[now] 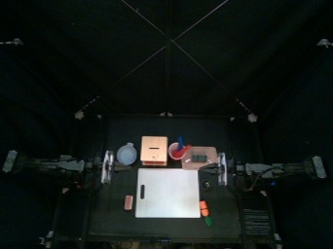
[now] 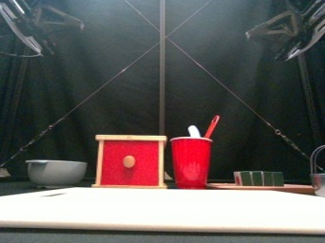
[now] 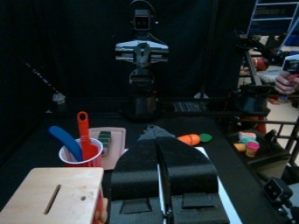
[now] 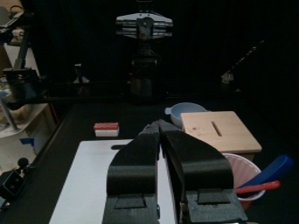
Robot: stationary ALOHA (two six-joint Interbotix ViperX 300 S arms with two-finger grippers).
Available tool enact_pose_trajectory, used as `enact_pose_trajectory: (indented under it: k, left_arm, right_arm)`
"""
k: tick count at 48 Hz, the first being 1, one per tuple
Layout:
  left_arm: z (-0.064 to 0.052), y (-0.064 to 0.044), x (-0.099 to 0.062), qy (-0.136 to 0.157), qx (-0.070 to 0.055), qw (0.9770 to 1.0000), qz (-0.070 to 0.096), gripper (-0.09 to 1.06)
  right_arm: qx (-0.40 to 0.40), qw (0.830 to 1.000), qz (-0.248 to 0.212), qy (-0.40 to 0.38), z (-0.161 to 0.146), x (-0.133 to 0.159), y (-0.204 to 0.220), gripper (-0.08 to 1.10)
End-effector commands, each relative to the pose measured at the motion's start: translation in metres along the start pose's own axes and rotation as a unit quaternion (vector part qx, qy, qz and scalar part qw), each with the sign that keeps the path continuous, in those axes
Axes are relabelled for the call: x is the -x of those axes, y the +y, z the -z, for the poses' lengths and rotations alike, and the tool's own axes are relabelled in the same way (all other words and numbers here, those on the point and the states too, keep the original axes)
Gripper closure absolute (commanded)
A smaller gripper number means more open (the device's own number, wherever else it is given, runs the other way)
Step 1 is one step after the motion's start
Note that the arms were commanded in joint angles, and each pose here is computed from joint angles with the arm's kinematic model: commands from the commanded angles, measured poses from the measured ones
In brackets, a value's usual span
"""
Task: Place sushi on board then cut the sushi with the knife then place the pieces on the plate
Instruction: Place the sushi on the board
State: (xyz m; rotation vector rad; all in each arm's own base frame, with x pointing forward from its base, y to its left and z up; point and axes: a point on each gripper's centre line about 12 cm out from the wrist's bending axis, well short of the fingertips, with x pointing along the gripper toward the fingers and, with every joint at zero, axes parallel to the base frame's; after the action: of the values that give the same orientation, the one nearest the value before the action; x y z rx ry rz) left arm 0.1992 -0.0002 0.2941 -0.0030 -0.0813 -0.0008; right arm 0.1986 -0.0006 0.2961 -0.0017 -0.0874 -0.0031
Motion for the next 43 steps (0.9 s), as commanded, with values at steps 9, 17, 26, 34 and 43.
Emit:
enact_pose_trajectory:
  k: [9,17,26,34,43]
  left_arm:
    - [0.011,0.001,-0.011,0.019,-0.002,0.9998,-0.002,1.00]
    - [0.016,0.001,-0.013,0.028,-0.004,0.9996,-0.002,1.00]
    - [0.019,0.001,-0.012,0.033,-0.004,0.9994,-0.002,1.00]
    - [0.022,0.001,-0.011,0.037,-0.002,0.9993,-0.003,1.00]
    - [0.024,0.002,-0.011,0.040,-0.003,0.9992,-0.005,1.00]
  right_arm:
    - [-0.039,0.997,0.039,0.051,0.014,-0.007,-0.014,0.95]
    - [-0.061,0.986,0.085,0.127,0.027,-0.013,-0.033,0.95]
    - [-0.071,0.961,0.136,0.228,0.042,-0.012,-0.056,0.90]
    - [-0.063,0.941,0.160,0.292,0.051,-0.009,-0.069,0.72]
    - [-0.040,0.929,0.173,0.324,0.062,-0.007,-0.079,0.41]
